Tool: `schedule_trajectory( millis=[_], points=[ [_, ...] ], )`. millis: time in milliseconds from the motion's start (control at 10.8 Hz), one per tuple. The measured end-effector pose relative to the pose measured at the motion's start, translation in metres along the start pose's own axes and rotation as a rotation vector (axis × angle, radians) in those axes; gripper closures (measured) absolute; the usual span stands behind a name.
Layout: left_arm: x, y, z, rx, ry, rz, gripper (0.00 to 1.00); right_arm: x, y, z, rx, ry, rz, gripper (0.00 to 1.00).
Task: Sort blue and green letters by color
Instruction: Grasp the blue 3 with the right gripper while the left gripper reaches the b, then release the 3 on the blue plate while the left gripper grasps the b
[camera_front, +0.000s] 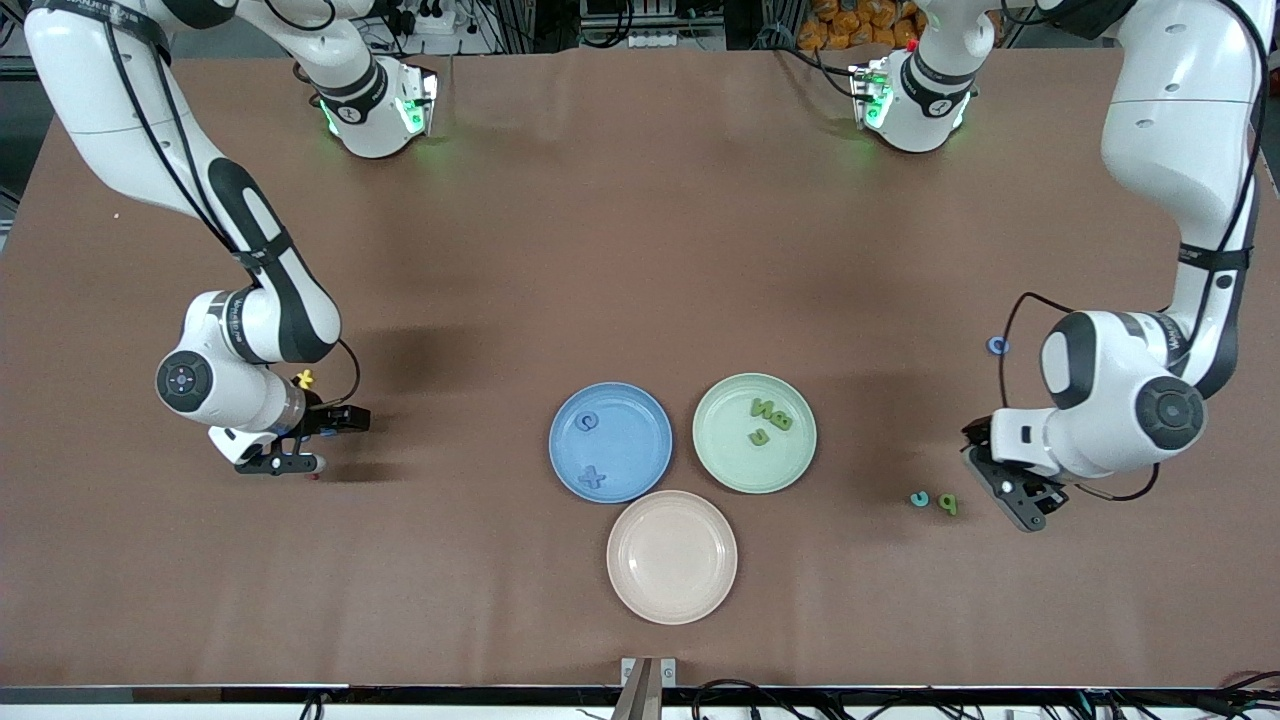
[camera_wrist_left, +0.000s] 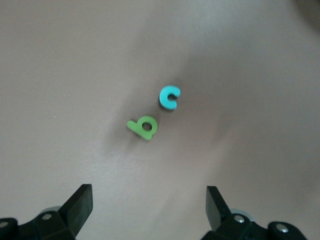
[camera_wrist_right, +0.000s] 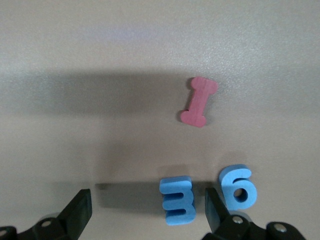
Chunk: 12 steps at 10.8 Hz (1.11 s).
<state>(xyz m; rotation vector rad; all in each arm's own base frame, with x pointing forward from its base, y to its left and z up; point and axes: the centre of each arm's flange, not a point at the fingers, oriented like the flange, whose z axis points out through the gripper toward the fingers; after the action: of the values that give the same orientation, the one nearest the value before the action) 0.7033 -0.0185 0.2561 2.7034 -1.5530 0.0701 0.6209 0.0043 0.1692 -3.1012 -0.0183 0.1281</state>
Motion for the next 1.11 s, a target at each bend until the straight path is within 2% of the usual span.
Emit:
schedule_trajectory(
  millis=[92,277,370,739,1109],
  points=[
    [-0.011,-0.007,-0.001,-0.004,0.014,0.103,0.0,-0.001,0.0,0.001,0.0,-0.002,-0.001,0.0],
    [-0.014,-0.009,-0.001,-0.001,0.03,0.2,0.0,-0.001,0.0,0.002,0.0,-0.003,-0.002,0.05],
    [-0.006,-0.005,0.001,-0.005,0.035,0.23,0.0,-0.001,0.0,0.002,0.0,-0.003,-0.01,0.14],
    [0.015,0.008,0.013,-0.013,0.05,0.313,0.0,0.0,0.012,-0.007,-0.008,0.009,-0.047,0.71],
    [0.023,0.008,0.046,0.005,0.067,0.328,0.0,0.0,0.006,-0.008,-0.005,0.014,-0.059,0.73]
  ],
)
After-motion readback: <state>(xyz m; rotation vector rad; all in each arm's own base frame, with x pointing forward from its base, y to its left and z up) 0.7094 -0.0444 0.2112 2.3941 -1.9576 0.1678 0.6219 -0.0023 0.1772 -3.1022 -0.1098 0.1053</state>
